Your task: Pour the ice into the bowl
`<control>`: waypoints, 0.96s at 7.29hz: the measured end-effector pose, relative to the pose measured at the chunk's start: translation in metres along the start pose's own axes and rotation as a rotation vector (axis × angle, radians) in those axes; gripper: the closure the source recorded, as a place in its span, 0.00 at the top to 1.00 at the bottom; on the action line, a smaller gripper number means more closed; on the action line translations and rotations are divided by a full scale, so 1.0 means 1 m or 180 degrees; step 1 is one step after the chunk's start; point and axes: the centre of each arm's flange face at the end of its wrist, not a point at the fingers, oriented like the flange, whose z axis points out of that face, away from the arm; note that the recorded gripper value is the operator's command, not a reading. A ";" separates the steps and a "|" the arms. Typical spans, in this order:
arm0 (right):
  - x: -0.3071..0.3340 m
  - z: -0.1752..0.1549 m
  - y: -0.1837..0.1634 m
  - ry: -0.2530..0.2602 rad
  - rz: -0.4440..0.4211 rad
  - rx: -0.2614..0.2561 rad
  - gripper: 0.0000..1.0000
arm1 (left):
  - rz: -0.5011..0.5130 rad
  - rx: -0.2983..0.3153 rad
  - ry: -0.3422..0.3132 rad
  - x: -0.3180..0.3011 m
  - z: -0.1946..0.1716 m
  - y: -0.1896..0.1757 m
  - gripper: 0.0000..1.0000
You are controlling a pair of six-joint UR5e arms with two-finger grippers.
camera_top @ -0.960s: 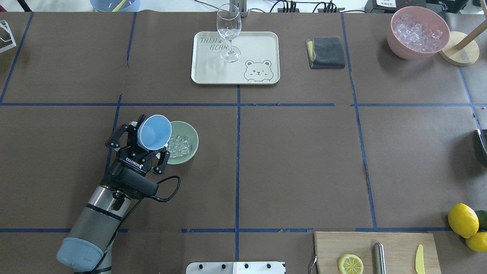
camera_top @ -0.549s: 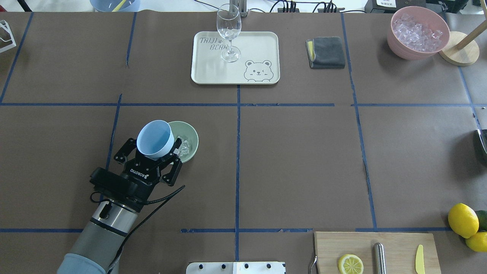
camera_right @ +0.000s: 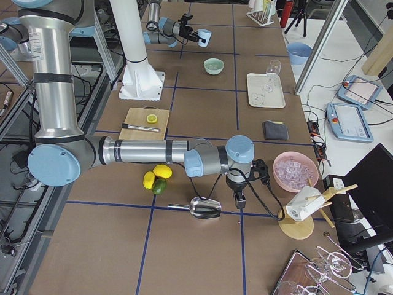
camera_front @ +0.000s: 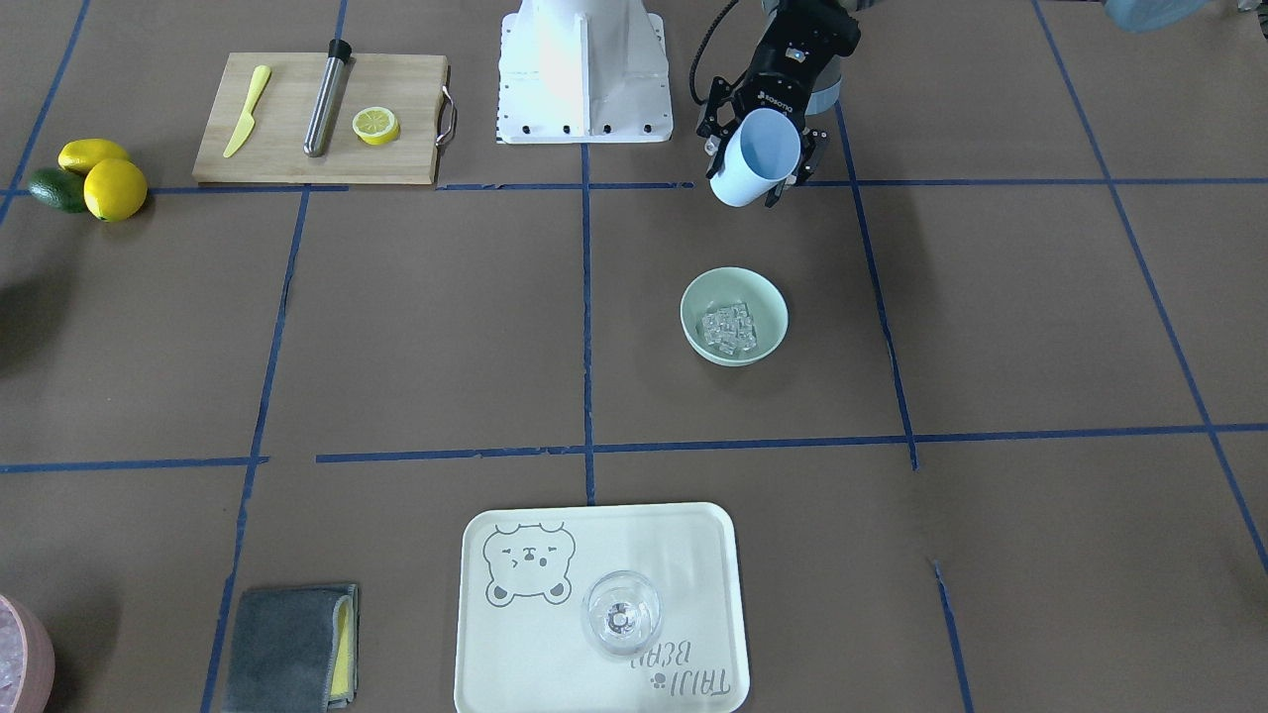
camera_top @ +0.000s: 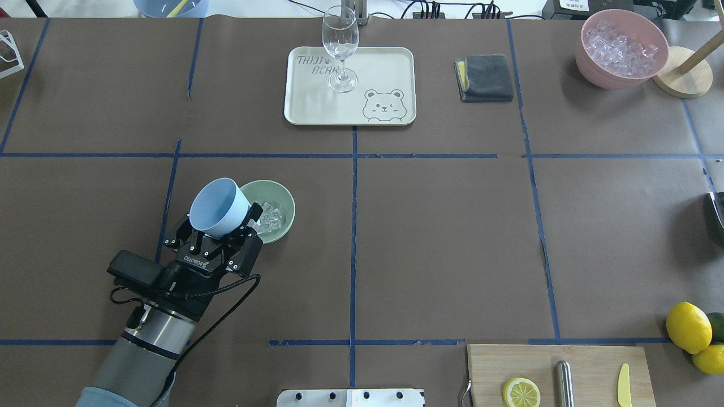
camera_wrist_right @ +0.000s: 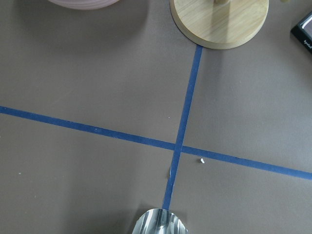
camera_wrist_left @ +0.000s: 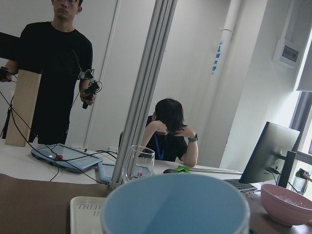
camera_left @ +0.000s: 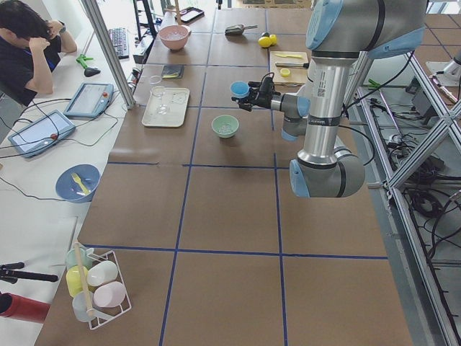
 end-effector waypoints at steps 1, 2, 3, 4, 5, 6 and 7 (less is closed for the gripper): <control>0.001 0.000 0.001 0.0001 0.0000 -0.0002 1.00 | 0.0133 -0.0047 -0.0044 -0.026 -0.007 0.005 0.00; 0.002 0.000 0.003 0.0005 0.0008 -0.0004 1.00 | 0.0245 -0.0081 -0.0090 -0.054 -0.014 0.007 0.00; 0.005 0.000 0.005 0.0009 0.0022 -0.0006 1.00 | 0.0339 -0.0101 -0.0150 -0.084 -0.021 0.006 0.00; 0.007 0.000 0.007 0.0011 0.0033 -0.0007 1.00 | 0.0410 -0.0124 -0.0238 -0.121 -0.029 0.002 0.00; 0.009 0.000 0.009 0.0012 0.0039 -0.0010 1.00 | 0.0463 -0.0152 -0.0333 -0.157 -0.038 -0.003 0.00; 0.009 0.000 0.010 0.0013 0.0044 -0.0012 1.00 | 0.0532 -0.0189 -0.0421 -0.190 -0.048 -0.008 0.00; 0.010 0.000 0.011 0.0013 0.0046 -0.0012 1.00 | 0.0595 -0.0236 -0.0504 -0.221 -0.059 -0.013 0.00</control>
